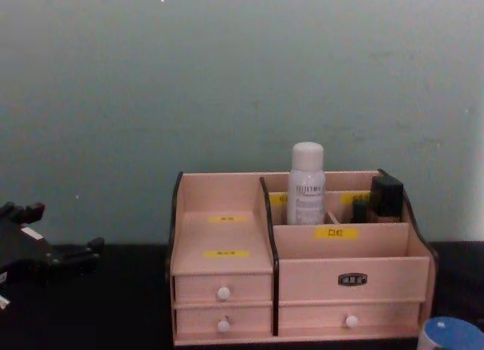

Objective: Pick up the facial cleanser and watermelon frost from the table and place them into the tiered storage box.

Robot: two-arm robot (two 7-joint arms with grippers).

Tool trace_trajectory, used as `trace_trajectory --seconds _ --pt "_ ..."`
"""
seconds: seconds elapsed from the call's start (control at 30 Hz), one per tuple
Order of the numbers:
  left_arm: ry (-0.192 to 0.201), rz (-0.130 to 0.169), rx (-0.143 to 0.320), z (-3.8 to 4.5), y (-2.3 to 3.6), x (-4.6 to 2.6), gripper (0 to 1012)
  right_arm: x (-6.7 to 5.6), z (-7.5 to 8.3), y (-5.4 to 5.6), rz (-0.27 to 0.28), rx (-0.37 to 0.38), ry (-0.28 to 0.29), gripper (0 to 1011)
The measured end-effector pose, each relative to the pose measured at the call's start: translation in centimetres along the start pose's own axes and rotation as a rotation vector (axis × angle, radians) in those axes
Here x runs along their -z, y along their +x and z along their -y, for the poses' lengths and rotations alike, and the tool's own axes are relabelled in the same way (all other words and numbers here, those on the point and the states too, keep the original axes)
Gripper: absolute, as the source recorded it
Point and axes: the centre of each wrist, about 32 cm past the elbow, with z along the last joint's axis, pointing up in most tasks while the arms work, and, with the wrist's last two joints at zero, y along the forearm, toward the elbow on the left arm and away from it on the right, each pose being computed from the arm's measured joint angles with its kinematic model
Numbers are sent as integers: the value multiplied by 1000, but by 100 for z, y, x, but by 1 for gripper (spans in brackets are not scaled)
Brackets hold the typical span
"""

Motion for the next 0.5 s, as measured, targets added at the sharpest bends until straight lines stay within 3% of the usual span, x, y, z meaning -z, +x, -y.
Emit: trace_trajectory --seconds 0.2,0.3,0.5 --pt "0 0 0 0 0 0 1001 -2 0 -1 1 0 1 859" --pt "0 0 0 0 0 0 1001 -2 0 -1 1 0 1 747" --pt "0 0 0 0 0 0 1001 -2 0 -1 1 0 1 704"
